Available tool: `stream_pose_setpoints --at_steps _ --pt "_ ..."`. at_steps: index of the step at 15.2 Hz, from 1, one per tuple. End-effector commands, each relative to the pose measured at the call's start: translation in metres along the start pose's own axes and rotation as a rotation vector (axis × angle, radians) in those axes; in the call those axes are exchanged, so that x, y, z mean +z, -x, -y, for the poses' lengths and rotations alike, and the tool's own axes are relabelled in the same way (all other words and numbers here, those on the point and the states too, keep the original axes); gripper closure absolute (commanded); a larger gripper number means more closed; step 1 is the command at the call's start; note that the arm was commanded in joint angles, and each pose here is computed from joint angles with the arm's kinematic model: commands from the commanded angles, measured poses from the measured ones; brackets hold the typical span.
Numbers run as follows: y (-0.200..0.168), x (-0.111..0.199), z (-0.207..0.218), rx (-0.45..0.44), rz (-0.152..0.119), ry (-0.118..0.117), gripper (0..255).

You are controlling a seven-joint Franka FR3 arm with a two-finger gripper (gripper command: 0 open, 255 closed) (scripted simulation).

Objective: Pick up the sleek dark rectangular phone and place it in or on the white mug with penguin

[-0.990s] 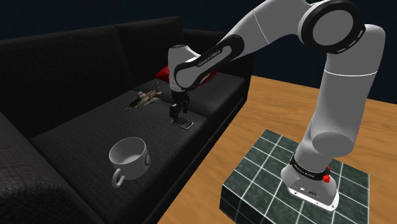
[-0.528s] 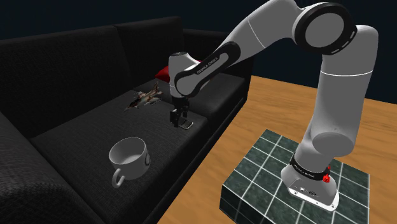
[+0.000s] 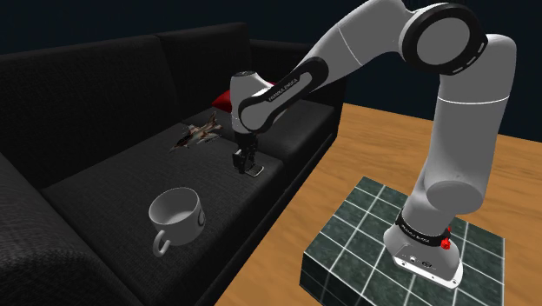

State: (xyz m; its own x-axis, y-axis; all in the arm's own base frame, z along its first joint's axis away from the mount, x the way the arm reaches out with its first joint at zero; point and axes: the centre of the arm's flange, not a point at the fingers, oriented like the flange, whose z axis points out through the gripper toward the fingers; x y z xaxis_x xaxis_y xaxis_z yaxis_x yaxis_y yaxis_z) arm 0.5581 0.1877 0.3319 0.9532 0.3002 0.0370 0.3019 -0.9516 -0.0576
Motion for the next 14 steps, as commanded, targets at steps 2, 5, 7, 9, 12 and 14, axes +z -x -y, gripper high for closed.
stream_pose_setpoints --at_steps 2,5,7,9,12,14 --pt "0.001 0.001 0.000 0.000 0.002 0.000 255" --pt "0.000 0.002 0.000 0.000 0.002 0.000 255" --pt "0.000 0.001 0.000 0.000 0.002 0.000 255" --pt "0.000 -0.010 0.001 0.000 0.002 0.000 255" --pt "-0.001 -0.025 0.002 0.000 0.002 0.000 255" --pt "-0.001 -0.036 0.002 0.000 0.002 0.000 255"
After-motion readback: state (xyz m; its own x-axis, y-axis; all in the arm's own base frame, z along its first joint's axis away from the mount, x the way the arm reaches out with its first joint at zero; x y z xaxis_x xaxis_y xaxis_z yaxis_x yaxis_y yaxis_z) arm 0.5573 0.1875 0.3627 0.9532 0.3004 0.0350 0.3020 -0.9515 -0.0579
